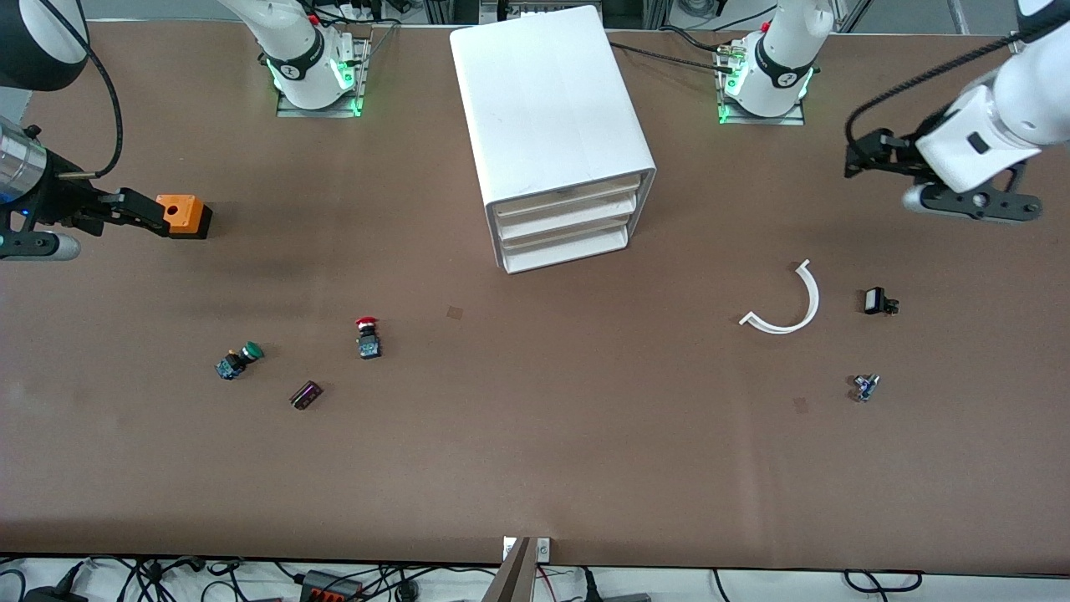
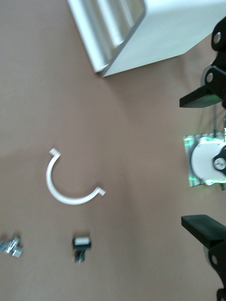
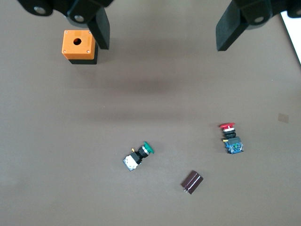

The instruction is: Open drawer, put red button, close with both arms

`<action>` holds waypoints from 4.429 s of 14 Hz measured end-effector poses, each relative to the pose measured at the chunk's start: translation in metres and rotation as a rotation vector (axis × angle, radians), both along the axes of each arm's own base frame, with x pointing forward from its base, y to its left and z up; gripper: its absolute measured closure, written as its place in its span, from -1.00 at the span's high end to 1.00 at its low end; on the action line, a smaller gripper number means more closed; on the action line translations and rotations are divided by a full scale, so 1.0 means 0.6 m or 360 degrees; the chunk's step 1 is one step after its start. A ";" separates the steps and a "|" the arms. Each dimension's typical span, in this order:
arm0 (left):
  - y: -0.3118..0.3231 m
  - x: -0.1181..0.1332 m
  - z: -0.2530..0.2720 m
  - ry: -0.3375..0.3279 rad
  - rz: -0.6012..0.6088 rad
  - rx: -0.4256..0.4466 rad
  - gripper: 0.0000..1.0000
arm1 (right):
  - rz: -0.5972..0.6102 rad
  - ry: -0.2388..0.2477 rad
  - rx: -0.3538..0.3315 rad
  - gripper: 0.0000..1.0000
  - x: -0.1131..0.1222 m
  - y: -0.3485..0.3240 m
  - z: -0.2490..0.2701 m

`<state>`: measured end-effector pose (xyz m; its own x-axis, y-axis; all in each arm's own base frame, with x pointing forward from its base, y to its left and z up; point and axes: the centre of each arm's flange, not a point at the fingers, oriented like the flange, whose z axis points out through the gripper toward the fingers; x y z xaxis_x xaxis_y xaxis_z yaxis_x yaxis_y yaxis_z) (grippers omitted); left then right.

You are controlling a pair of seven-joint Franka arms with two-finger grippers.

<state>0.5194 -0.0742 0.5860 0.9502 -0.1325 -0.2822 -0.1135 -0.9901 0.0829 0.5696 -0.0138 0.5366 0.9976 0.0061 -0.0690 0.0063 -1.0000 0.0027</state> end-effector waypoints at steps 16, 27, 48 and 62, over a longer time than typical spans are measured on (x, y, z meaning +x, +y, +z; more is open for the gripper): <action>-0.155 0.130 -0.435 0.0452 -0.0082 -0.1244 1.00 | 0.0313 0.0024 0.0050 1.00 0.125 0.254 -0.281; -0.364 0.004 -0.592 0.0279 -0.0417 -0.1554 1.00 | 0.0454 0.0115 0.0018 1.00 0.122 0.355 -0.530; -0.293 0.082 -0.590 0.0021 -0.0539 -0.1595 -0.67 | 0.0467 0.0163 0.0028 0.63 0.119 0.366 -0.608; -0.176 0.197 -0.351 0.0209 -0.0384 -0.0784 1.00 | 0.0639 -0.0095 0.0106 -0.16 0.180 0.550 -0.331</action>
